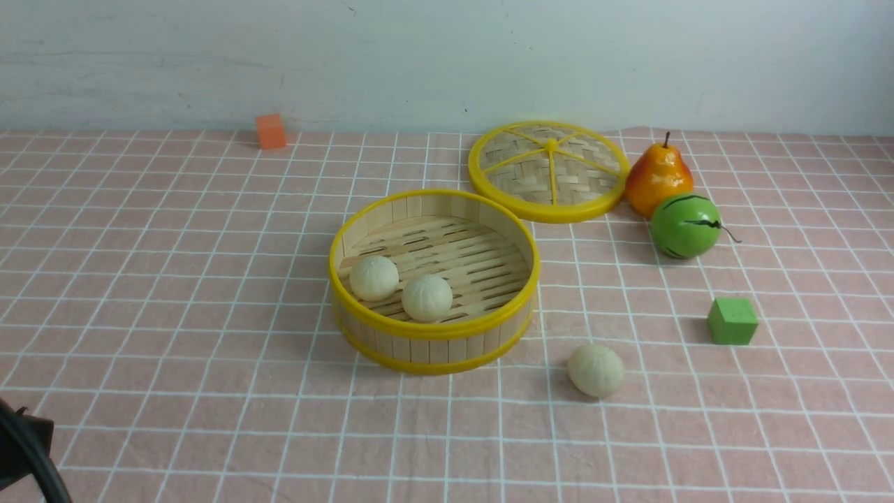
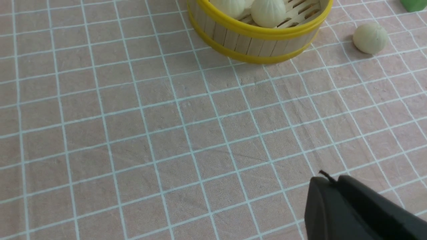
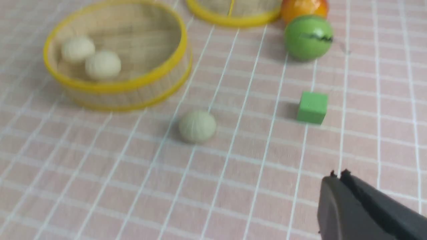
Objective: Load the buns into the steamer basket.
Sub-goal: Use the right arm to grab a steamed stuffed bun
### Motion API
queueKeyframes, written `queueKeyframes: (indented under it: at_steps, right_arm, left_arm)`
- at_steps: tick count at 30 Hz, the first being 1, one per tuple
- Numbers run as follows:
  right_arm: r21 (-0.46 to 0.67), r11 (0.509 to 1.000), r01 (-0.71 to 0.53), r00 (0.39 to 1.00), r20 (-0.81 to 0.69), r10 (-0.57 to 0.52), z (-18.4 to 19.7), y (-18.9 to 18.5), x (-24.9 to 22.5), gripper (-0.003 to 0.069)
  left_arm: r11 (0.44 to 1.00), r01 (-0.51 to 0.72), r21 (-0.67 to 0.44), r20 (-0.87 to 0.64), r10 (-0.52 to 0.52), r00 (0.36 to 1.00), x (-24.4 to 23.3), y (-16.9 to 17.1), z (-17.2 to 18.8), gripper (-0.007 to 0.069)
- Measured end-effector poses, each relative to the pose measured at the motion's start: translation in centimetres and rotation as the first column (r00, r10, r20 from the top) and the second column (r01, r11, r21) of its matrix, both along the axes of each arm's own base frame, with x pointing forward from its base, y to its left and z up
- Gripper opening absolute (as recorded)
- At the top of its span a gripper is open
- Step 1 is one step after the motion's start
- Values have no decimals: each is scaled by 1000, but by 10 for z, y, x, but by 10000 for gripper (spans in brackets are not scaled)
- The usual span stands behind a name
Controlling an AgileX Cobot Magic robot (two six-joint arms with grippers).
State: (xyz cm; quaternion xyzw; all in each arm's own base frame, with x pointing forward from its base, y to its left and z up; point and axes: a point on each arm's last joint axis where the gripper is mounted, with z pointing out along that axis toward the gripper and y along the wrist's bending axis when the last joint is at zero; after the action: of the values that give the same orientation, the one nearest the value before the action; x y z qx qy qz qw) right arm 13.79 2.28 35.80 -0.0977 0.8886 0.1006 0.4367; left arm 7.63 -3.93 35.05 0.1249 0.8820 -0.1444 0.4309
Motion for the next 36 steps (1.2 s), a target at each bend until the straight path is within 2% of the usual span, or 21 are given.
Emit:
queueKeyframes:
  at_steps: [4, 8, 10, 13, 16, 20, 23, 24, 28, 31, 36]
  right_arm:
    - [-73, 983, -165, 965, -218, 146, 0, 8, 40, -13]
    - [-123, 949, -291, 919, -310, 241, -2, 27, 70, -10]
    - [-177, 906, -384, 870, -397, 291, -9, 50, 92, -8]
    - [-225, 881, -417, 843, -458, 283, -17, 71, 114, 0]
    - [-234, 877, -420, 825, -500, 262, -30, 93, 139, 22]
    - [-204, 881, -426, 796, -547, 258, -49, 113, 167, 107]
    - [-163, 888, -429, 763, -592, 260, -73, 130, 197, 269]
    - [-163, 888, -431, 761, -594, 260, -74, 131, 198, 288]
    - [-206, 868, -453, 748, -617, 244, -98, 152, 220, 462]
    - [-270, 853, -446, 753, -628, 195, -115, 164, 229, 506]
    - [-308, 867, -391, 749, -654, 106, -147, 172, 238, 501]
  left_arm:
    - [1000, 0, 1, 1, 0, 1000, 0, 0, 0, 33]
    - [1000, -2, 7, 4, 2, 1000, 0, 0, 0, 36]
    - [1000, -2, 7, 4, 2, 1000, 0, 1, 0, 38]
    - [1000, -3, 10, 6, 3, 1000, 0, 1, 0, 39]
    - [1000, -3, 10, 6, 3, 1000, 0, 1, 0, 39]
    - [1000, -4, 11, 7, 4, 1000, 0, 1, 0, 44]
    - [1000, -4, 11, 7, 4, 1000, 0, 1, 0, 50]
    - [1000, -4, 11, 7, 4, 1000, 0, 1, 0, 50]
    - [1000, -4, 11, 7, 4, 1000, 0, 1, 0, 55]
    - [1000, -4, 11, 7, 4, 1000, 0, 1, 0, 57]
    - [1000, -4, 11, 7, 4, 1000, 0, 1, 0, 57]
